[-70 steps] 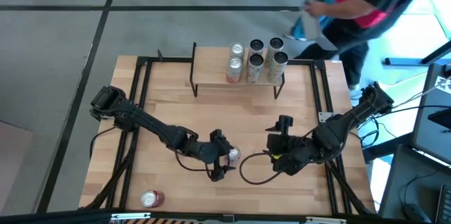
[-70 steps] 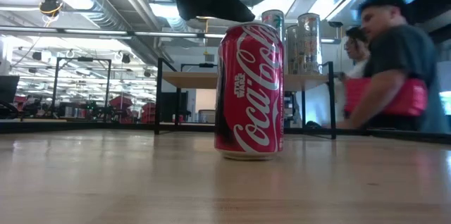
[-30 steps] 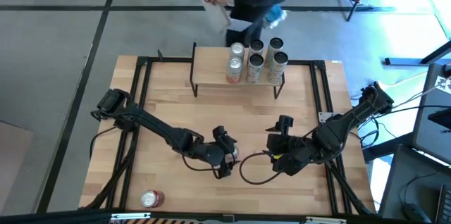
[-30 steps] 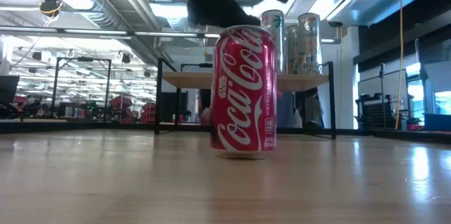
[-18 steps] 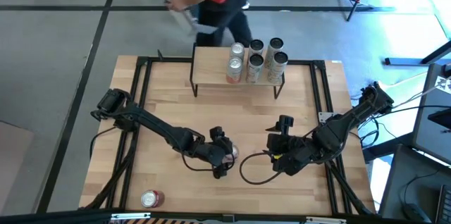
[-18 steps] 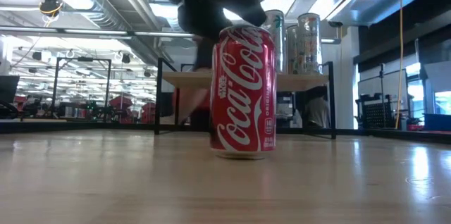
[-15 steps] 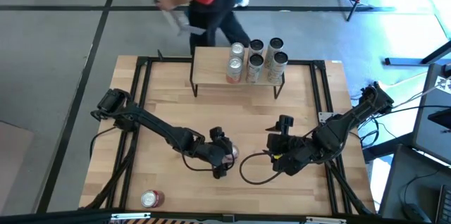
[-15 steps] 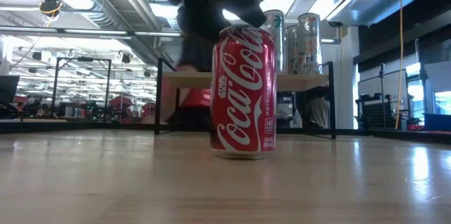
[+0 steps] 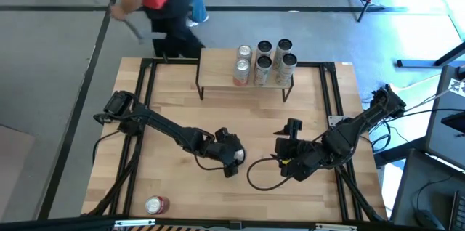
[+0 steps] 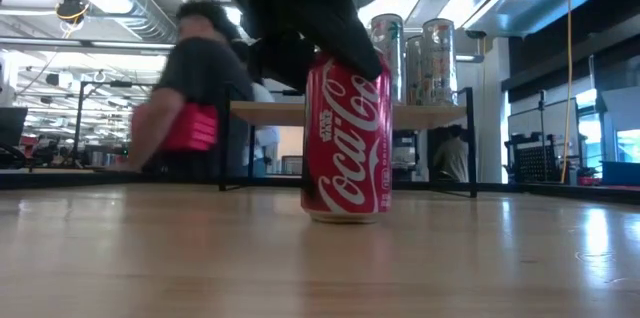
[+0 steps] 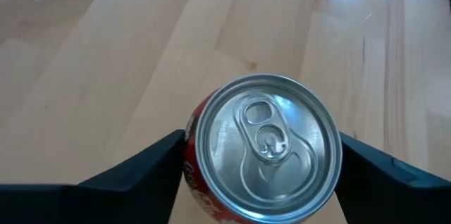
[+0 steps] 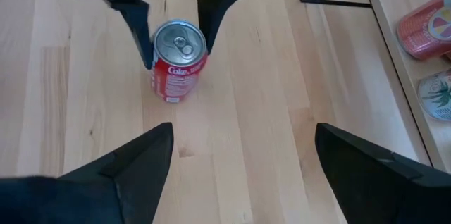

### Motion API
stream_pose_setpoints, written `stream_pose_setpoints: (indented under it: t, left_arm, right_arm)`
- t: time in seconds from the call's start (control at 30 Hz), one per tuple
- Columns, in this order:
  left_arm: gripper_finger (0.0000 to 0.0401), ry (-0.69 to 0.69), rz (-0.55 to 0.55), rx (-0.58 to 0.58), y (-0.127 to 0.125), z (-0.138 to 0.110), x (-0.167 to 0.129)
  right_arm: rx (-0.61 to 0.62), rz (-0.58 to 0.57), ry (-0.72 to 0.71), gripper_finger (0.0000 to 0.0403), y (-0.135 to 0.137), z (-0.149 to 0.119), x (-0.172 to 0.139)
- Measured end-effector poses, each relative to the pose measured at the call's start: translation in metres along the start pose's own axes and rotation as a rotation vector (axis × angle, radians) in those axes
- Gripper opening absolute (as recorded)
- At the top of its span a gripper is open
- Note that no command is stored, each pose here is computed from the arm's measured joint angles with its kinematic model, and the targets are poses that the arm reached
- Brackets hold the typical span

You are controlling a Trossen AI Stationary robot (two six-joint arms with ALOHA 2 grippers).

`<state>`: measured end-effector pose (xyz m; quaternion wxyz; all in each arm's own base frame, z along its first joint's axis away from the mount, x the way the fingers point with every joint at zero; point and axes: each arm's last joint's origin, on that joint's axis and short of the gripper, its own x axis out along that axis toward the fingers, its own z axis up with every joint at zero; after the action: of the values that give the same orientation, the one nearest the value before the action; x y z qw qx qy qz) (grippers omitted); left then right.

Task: Place canned beverage on shelf
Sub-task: Put the right red soda can on the shelf

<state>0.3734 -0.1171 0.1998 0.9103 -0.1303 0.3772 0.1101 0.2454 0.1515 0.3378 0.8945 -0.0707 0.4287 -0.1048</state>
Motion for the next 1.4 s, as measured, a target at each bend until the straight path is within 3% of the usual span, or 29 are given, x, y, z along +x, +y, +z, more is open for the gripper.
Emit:
stream_pose_setpoints:
  t: [0.1,0.23,0.37,0.53,0.73,0.87,1.0,1.23,1.4]
  left_arm:
    - [0.0263,-0.001,-0.002,-0.006,0.001,0.001,0.0]
    - [0.0262,-0.007,-0.012,-0.019,0.004,0.011,-0.015]
    - [0.0262,-0.104,-0.045,-0.033,0.01,0.046,-0.058]
    - [0.0262,-0.136,-0.029,0.017,0.041,0.082,-0.106]
    - [0.0262,-0.182,-0.012,0.039,0.11,0.122,-0.165]
    - [0.0262,-0.107,0.012,0.044,0.166,0.133,-0.176]
    - [0.0262,-0.152,0.006,0.053,0.219,0.142,-0.191]
    - [0.0262,-0.112,0.045,0.027,0.299,0.139,-0.179]
    - [0.0262,-0.097,0.026,0.009,0.338,0.137,-0.154]
  right_arm:
    - [-0.002,0.0,0.0,0.0333,0.0,0.0,0.0]
    - [-0.023,0.001,-0.002,0.0333,-0.001,0.0,-0.001]
    - [-0.009,-0.009,-0.028,0.0333,-0.013,0.001,-0.01]
    - [0.049,-0.042,-0.068,0.0333,-0.048,0.008,-0.02]
    - [0.091,-0.121,-0.082,0.0333,-0.094,0.013,-0.023]
    - [0.136,-0.165,-0.062,0.0333,-0.119,0.015,-0.019]
    - [0.177,-0.179,-0.018,0.0333,-0.135,0.015,-0.013]
    - [0.224,-0.213,0.001,0.0333,-0.15,0.015,-0.008]
    - [0.254,-0.233,0.008,0.0333,-0.157,0.014,-0.006]
